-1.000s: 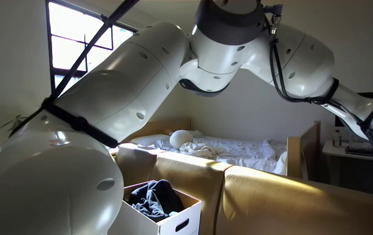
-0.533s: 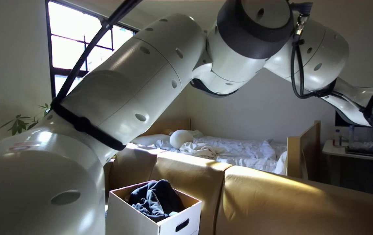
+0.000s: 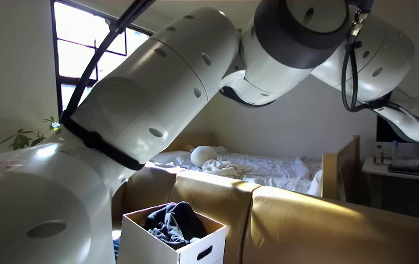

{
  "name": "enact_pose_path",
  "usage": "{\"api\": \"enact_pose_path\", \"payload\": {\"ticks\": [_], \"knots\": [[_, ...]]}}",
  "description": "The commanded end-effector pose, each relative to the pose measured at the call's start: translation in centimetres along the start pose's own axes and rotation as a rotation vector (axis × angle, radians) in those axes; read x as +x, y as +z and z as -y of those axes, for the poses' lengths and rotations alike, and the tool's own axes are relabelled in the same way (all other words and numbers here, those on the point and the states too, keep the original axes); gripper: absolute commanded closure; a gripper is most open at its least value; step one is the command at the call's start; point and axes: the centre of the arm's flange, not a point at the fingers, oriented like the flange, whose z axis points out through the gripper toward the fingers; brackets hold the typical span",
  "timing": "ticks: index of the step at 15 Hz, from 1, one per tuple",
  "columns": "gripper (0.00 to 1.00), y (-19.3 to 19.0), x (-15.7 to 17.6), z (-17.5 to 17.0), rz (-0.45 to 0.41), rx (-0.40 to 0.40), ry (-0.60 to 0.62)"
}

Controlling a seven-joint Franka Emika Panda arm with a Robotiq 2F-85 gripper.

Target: Pick up the bottle and put it in the box

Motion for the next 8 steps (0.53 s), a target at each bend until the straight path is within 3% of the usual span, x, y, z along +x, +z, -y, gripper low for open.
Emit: {"api": "enact_pose_path", "payload": {"ticks": [1,3,8], "knots": [[0.00,1.5,-2.7,1.0,-0.011,-0.017,-0.036],[0.00,2.6,-3.8,1.6,0.013,-0.023,-0.043],[0.00,4.0,-5.2,3.3,-0.038,-0.030,-0.055]]}}
